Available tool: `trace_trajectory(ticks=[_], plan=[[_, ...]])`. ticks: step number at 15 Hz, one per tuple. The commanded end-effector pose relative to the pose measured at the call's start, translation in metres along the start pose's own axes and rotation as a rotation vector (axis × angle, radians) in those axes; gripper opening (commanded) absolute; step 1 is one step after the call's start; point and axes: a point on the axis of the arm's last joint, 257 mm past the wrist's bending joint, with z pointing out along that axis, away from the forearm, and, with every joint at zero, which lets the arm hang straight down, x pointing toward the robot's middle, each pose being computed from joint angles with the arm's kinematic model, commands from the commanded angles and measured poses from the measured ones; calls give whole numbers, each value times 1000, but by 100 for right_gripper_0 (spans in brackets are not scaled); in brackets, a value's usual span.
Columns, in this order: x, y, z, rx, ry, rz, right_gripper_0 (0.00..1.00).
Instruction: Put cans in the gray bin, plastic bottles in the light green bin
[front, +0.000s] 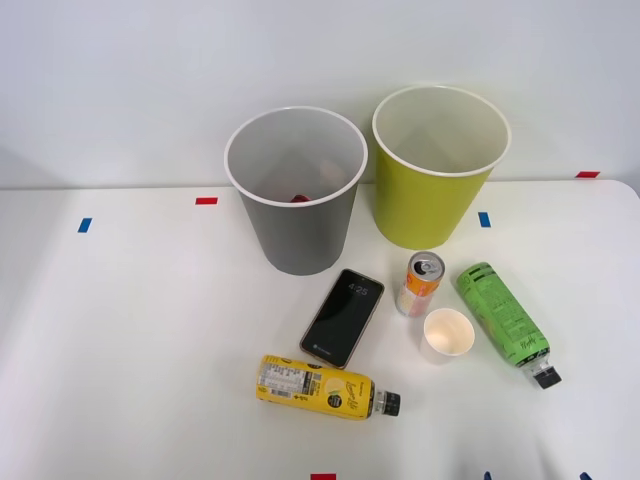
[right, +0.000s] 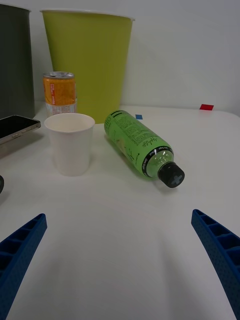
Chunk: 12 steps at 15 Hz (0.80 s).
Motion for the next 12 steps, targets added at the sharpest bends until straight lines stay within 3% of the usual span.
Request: trace_trajectory(ticks=[1,12], plan=[[0,0,0,0,0,0,100],[0,0,0,0,0,0,100]])
